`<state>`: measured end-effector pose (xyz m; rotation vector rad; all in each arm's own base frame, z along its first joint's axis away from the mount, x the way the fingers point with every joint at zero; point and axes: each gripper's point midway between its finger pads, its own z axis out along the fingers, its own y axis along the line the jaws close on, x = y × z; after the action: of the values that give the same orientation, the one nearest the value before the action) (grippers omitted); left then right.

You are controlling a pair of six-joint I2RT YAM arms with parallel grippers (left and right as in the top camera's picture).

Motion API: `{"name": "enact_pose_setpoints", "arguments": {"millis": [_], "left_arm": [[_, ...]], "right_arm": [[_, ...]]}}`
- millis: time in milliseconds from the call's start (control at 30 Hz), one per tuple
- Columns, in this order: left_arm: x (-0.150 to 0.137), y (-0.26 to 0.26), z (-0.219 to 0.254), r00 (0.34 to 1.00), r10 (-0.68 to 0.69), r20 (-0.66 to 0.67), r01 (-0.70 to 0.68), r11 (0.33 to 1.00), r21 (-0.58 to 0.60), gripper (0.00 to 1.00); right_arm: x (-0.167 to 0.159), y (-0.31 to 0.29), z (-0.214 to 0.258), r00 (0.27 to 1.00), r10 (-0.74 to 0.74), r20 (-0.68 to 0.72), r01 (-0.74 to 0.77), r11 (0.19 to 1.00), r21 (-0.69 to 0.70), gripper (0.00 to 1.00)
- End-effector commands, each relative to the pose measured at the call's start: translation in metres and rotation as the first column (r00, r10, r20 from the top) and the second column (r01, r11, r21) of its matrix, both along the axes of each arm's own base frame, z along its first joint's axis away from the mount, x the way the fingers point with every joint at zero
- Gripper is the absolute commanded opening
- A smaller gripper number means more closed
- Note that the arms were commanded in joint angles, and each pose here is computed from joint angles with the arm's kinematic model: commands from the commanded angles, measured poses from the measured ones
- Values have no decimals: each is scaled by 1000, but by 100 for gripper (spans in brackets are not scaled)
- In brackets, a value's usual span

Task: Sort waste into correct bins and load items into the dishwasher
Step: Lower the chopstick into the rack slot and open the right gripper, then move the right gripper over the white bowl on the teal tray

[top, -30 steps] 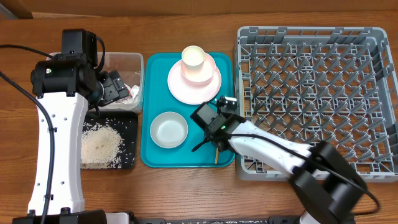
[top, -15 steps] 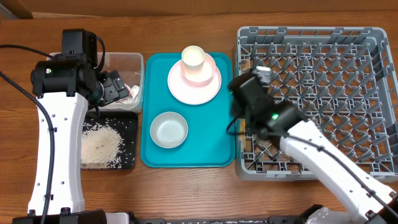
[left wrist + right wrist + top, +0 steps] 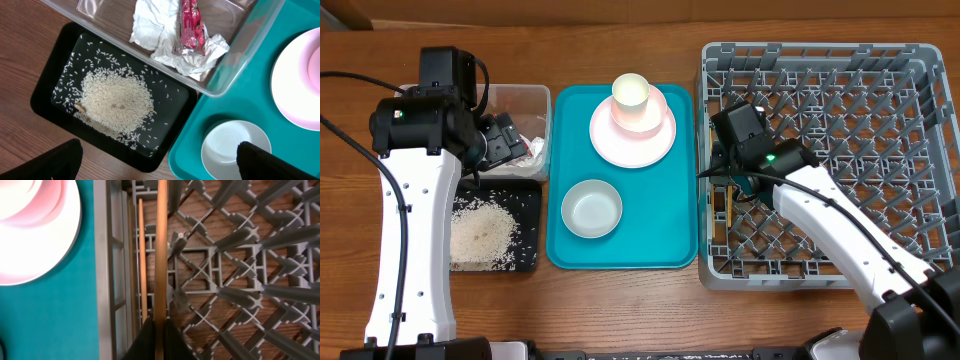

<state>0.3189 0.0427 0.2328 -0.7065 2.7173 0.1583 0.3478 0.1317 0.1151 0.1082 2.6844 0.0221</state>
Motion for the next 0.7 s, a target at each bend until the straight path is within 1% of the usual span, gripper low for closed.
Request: {"name": "enact_pose_setpoints", "arguments": {"millis": [0, 267, 300, 367, 400, 467, 567, 667], "left_arm": [[2, 1, 3, 1000, 4, 9, -4, 1000, 6, 100], [2, 1, 3, 1000, 4, 9, -4, 1000, 6, 100], [2, 1, 3, 1000, 4, 9, -4, 1000, 6, 100], [2, 1, 3, 1000, 5, 9, -5, 1000, 6, 100], [2, 1, 3, 1000, 4, 9, -4, 1000, 6, 100], [2, 1, 3, 1000, 4, 9, -4, 1000, 6, 100], [2, 1, 3, 1000, 4, 9, -4, 1000, 6, 100], [2, 1, 3, 1000, 4, 9, -4, 1000, 6, 100]], "right_arm": [[2, 3, -2, 999, 37, -8, -37, 999, 1, 4], [-3, 11, -16, 996, 59, -64, -57, 998, 32, 4], [-3, 11, -17, 996, 59, -68, -57, 998, 31, 6], [-4, 12, -18, 996, 60, -72, -57, 998, 33, 20], [-4, 11, -18, 996, 60, -73, -57, 998, 32, 24], [-4, 11, -18, 995, 60, -75, -58, 998, 31, 26], [-3, 11, -17, 996, 60, -71, -58, 998, 32, 26], [0, 13, -1, 997, 61, -56, -59, 997, 40, 26]]}}
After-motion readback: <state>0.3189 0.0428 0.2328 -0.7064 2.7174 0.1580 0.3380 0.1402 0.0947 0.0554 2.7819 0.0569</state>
